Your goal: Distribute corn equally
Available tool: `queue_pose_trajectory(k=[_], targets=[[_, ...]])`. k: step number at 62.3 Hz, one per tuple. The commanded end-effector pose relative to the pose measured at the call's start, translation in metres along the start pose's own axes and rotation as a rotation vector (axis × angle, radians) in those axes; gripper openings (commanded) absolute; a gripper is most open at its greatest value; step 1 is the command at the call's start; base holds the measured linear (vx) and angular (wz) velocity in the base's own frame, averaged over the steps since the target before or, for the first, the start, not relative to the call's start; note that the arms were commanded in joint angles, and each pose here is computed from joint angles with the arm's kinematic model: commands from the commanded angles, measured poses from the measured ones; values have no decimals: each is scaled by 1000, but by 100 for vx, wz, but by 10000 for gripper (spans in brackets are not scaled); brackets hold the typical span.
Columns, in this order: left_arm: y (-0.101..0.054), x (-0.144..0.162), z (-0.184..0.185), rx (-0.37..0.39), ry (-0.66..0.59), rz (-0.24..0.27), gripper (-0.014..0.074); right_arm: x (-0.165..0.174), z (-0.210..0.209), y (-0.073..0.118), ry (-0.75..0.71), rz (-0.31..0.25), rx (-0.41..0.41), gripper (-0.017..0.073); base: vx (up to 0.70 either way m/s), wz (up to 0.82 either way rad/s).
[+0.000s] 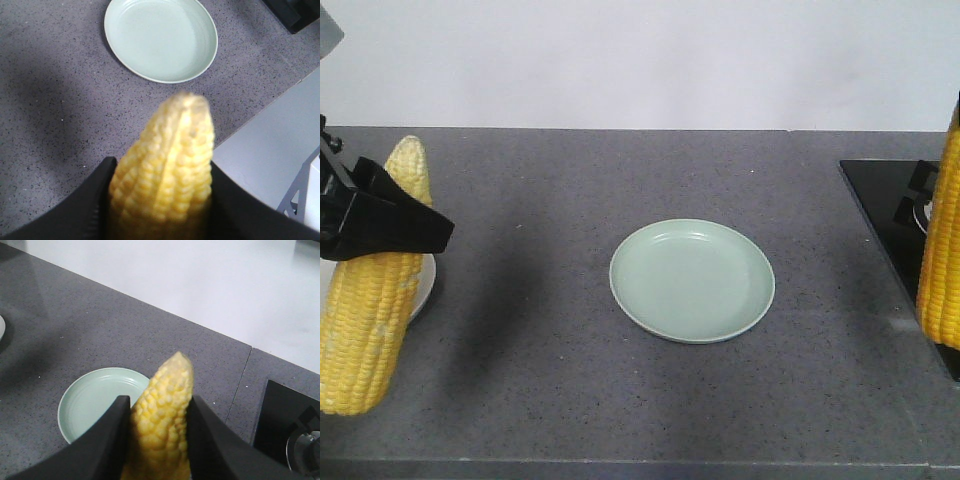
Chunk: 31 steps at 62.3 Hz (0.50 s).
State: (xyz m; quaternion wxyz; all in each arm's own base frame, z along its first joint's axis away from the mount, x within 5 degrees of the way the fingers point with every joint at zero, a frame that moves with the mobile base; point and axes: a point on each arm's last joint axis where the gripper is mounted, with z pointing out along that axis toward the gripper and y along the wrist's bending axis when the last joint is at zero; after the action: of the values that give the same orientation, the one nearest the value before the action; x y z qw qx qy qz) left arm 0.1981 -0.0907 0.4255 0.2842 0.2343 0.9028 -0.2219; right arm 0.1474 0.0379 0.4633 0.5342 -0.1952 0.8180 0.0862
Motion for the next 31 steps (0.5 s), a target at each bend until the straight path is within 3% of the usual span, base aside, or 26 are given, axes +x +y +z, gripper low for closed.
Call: queue_pose_trajectory(k=[1, 31], targets=[[-9, -5, -14, 22, -96, 13, -6, -12, -7, -2, -99, -1, 27, -4, 3, 0], [-9, -5, -14, 22, -96, 13, -6, -12, -7, -2, -100, -1, 27, -4, 4, 0]])
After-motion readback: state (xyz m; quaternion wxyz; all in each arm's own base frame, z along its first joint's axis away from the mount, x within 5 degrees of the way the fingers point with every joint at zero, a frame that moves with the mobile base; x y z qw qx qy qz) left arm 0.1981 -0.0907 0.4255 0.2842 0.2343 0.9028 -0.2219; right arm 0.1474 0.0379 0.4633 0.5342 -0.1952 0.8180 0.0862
